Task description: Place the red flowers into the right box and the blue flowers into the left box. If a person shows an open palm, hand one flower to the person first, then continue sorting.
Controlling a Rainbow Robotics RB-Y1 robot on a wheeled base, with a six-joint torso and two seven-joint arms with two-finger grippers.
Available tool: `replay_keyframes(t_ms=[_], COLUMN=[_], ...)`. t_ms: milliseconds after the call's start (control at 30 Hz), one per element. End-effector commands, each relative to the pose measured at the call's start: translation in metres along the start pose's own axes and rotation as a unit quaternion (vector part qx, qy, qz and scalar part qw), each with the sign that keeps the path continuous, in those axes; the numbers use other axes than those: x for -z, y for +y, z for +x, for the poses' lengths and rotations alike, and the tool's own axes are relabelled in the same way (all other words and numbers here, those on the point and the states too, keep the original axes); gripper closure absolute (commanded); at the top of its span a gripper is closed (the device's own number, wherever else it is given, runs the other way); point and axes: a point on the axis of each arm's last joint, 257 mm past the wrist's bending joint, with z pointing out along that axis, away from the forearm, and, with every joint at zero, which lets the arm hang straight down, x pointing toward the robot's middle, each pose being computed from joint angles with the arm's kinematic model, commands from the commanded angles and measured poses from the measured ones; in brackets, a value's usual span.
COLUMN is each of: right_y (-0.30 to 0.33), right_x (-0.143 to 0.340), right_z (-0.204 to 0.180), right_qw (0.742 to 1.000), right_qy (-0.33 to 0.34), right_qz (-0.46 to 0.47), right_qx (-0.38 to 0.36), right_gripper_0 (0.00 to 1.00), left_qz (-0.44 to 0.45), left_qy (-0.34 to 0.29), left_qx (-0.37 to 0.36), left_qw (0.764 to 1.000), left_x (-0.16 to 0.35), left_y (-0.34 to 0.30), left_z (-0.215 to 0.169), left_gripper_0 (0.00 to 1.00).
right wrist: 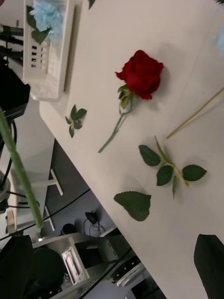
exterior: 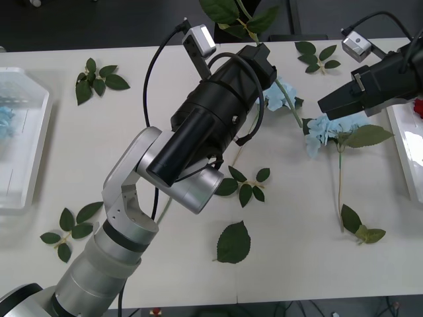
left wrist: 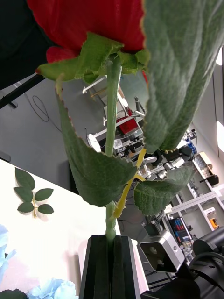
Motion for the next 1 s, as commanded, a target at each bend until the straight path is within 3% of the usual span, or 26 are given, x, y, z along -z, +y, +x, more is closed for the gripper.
replay_keyframes(t_ms=[33, 333, 433, 600, 667, 1000], right_y=[0.049, 0.079, 0.077, 0.075, 0.072, 0.068], right_x=[-0.017, -0.052, -0.058, -0.067, -0.066, -0.06], right_z=[-0.02, -0.029, -0.029, -0.029, -0.03, -0.03], right_qw=[0.998, 0.995, 0.996, 0.996, 0.997, 0.997], right_qy=[0.015, 0.029, 0.037, 0.043, 0.041, 0.039], right_qz=[-0.052, -0.093, -0.082, -0.073, -0.069, -0.061], right_qx=[0.009, 0.012, 0.016, 0.008, 0.004, -0.004], right_gripper_0=[0.0, 0.02, 0.26, 0.89, 1.0, 1.0], left_qz=[0.039, 0.039, 0.039, 0.039, 0.039, 0.039], left_qy=[-0.005, -0.005, -0.005, -0.005, -0.005, -0.005], left_qx=[-0.007, -0.007, -0.007, -0.007, -0.007, -0.007], left_qw=[0.999, 0.999, 0.999, 0.999, 0.999, 0.999], left_x=[-0.008, -0.008, -0.008, -0.008, -0.008, -0.008], left_y=[-0.039, -0.039, -0.039, -0.039, -0.039, -0.039], left_z=[-0.003, -0.003, -0.003, -0.003, -0.003, -0.003], left_gripper_0=[1.0, 1.0, 1.0, 1.0, 1.0, 1.0])
